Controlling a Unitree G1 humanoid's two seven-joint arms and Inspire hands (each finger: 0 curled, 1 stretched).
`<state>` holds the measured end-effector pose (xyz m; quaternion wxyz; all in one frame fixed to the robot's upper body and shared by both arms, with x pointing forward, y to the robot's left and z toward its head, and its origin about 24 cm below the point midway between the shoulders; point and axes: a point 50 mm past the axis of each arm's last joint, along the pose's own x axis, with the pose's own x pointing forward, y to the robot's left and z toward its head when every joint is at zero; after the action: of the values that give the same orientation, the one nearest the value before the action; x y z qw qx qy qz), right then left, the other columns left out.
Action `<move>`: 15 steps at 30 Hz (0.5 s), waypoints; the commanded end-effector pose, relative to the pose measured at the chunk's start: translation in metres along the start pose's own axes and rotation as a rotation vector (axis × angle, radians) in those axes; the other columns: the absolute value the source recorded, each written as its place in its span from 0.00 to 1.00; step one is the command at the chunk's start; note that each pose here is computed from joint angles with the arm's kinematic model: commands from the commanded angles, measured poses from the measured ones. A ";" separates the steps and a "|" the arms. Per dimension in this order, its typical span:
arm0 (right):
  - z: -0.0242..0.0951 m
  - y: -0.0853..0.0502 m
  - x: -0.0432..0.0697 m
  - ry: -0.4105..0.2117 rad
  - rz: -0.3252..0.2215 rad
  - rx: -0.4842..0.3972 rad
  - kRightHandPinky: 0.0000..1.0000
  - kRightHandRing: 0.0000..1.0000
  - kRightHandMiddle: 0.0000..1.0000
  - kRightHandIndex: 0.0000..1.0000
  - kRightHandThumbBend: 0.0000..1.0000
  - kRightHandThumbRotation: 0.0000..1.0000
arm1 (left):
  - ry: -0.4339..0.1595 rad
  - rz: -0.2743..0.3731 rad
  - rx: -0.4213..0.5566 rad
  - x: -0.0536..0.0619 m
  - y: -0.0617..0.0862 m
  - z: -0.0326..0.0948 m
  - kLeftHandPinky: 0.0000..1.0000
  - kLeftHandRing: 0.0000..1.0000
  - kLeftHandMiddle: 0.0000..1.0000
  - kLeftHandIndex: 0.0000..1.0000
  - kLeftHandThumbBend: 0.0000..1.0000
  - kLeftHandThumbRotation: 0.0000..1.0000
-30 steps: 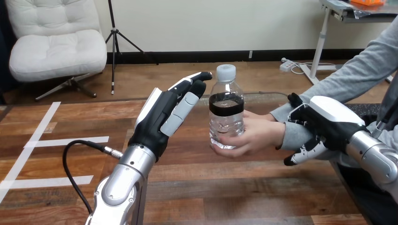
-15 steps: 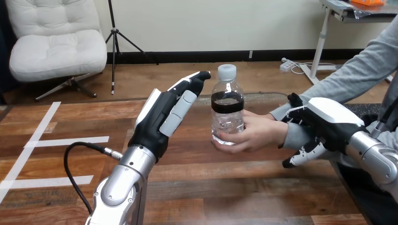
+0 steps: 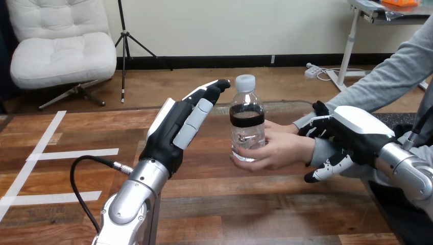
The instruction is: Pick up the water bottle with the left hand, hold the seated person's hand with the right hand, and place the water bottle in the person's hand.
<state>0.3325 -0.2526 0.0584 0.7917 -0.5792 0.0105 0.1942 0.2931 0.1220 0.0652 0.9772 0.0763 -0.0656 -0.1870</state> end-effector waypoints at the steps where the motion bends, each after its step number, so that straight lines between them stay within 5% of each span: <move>1: 0.011 -0.018 0.005 -0.050 -0.061 -0.004 0.57 0.66 0.70 0.73 0.99 0.21 | -0.077 0.013 0.023 0.005 0.008 0.018 1.00 0.94 0.91 0.84 0.79 1.00; 15: 0.011 -0.017 0.003 -0.048 -0.067 -0.028 0.56 0.69 0.72 0.74 0.99 0.33 | -0.076 0.019 0.012 0.003 0.008 0.018 1.00 0.93 0.91 0.84 0.79 1.00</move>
<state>0.3318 -0.2511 0.0580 0.7888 -0.5819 0.0105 0.1979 0.2928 0.1232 0.0647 0.9772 0.0767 -0.0643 -0.1874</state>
